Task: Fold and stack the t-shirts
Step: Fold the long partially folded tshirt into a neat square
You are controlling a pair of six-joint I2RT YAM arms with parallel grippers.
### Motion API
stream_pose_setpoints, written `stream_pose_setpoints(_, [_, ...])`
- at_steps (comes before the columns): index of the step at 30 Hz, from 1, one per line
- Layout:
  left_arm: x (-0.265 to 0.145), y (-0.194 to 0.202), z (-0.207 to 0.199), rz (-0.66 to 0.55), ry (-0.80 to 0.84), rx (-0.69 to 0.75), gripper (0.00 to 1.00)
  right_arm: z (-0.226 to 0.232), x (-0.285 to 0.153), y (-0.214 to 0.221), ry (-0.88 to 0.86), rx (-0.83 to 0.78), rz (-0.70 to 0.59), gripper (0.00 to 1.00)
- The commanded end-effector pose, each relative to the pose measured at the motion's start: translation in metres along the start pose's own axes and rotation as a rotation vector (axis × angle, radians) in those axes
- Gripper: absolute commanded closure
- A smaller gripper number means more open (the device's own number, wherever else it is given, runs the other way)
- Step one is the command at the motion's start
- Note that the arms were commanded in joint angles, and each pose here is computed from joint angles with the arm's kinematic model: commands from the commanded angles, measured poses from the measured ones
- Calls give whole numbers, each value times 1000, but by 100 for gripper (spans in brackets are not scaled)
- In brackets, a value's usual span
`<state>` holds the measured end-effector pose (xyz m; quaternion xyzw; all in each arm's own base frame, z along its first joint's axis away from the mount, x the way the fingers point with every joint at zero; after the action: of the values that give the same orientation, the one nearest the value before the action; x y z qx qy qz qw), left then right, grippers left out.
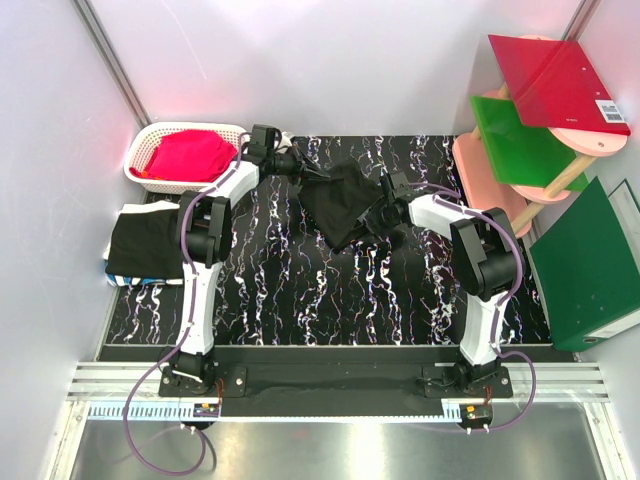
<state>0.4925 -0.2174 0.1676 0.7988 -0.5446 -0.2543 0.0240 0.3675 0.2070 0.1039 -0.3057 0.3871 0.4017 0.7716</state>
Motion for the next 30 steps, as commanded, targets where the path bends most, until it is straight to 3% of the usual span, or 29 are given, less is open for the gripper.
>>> stream_pose_setpoints(1, [-9, -1, -9, 20, 41, 42, 100, 25, -21, -6, -96, -14, -33, 52])
stream_pose_setpoints(15, [-8, -3, -5, 22, 36, 31, 100, 15, -53, 10, -106, -28, -45, 53])
stream_pose_setpoints(30, [-8, -4, -1, 22, 30, 28, 100, 24, -4, -13, -61, -38, -38, 55])
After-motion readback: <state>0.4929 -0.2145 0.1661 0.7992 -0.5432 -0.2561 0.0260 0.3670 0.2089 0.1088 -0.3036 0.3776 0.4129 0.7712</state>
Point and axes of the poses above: each gripper's point midway between its finger pads, its own x axis out along the fingers, its own z axis along the line the jaws close on, y = z × x, the point moved 8 cm from there along -x, back along the fingers, and after that the axes turned 15 degrees about -x, right-handed, at the moved point
